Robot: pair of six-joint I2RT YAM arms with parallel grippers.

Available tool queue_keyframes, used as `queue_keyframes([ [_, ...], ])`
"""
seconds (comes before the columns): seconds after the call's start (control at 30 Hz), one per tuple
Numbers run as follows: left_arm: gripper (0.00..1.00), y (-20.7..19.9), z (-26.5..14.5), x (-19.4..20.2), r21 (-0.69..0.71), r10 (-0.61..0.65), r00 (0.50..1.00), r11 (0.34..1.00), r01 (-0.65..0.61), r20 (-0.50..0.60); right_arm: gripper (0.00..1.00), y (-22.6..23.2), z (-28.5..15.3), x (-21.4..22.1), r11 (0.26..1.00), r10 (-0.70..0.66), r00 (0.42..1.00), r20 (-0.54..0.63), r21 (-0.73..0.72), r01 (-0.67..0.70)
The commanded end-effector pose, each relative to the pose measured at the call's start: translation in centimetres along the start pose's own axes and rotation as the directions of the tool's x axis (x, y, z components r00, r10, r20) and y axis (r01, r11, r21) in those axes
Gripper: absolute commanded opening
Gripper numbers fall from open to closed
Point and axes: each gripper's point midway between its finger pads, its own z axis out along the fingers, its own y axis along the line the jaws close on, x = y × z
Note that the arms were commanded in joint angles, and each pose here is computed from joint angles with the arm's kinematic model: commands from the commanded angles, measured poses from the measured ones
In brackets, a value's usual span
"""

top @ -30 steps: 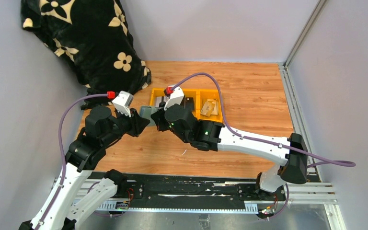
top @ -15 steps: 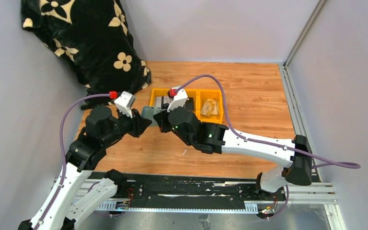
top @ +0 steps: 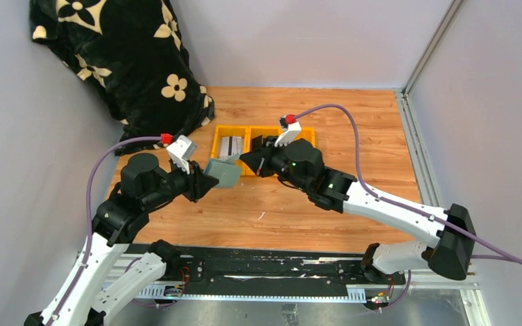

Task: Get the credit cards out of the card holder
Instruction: Open the card holder.

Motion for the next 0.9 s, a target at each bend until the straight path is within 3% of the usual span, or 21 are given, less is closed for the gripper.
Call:
queue_keyframes([
  [0.0, 0.0, 0.5, -1.4, -1.1, -0.042, 0.044, 0.998, 0.998, -0.042, 0.045, 0.0, 0.8, -1.2, -1.9, 0.97, 0.129, 0.991, -0.018, -0.204, -0.13],
  [0.03, 0.0, 0.4, -1.4, -1.2, -0.042, 0.045, 0.998, 0.998, -0.043, 0.045, 0.0, 1.2, -1.4, -2.1, 0.967, 0.115, 0.993, -0.026, -0.227, -0.117],
  [0.07, 0.0, 0.5, -1.4, -1.2, -0.042, 0.048, 0.998, 0.998, -0.046, 0.048, 0.07, 1.8, -1.7, -2.0, 0.962, 0.091, 0.995, -0.047, -0.252, -0.1],
  [0.17, 0.0, 0.3, -1.5, -1.3, -0.032, 0.049, 0.998, 0.998, -0.047, 0.049, 0.49, 2.3, -2.1, -1.3, 0.957, 0.009, 0.995, -0.098, -0.289, -0.038],
  [0.27, 0.0, -0.2, -1.6, -1.5, -0.011, 0.052, 0.997, 0.999, -0.052, 0.054, 0.62, 2.7, -2.9, -0.1, 0.927, -0.062, 0.988, -0.14, -0.374, 0.005],
  [0.37, 0.0, -1.0, -1.9, -2.0, 0.026, 0.05, 0.997, 0.998, -0.052, 0.063, 0.66, 2.3, -4.1, 1.2, 0.891, -0.129, 0.985, -0.111, -0.449, 0.067],
  [0.57, 0.0, -4.0, -2.7, -3.0, 0.174, 0.03, 0.998, 0.984, -0.039, 0.054, 0.73, 1.5, -6.2, 2.0, 0.791, -0.183, 0.974, 0.135, -0.568, 0.227],
  [0.87, 0.0, -7.6, -3.6, -3.1, 0.364, 0.006, 1.0, 0.931, -0.002, -0.008, 0.76, 4.2, -5.3, 1.6, 0.708, -0.205, 0.968, 0.143, -0.662, 0.248],
])
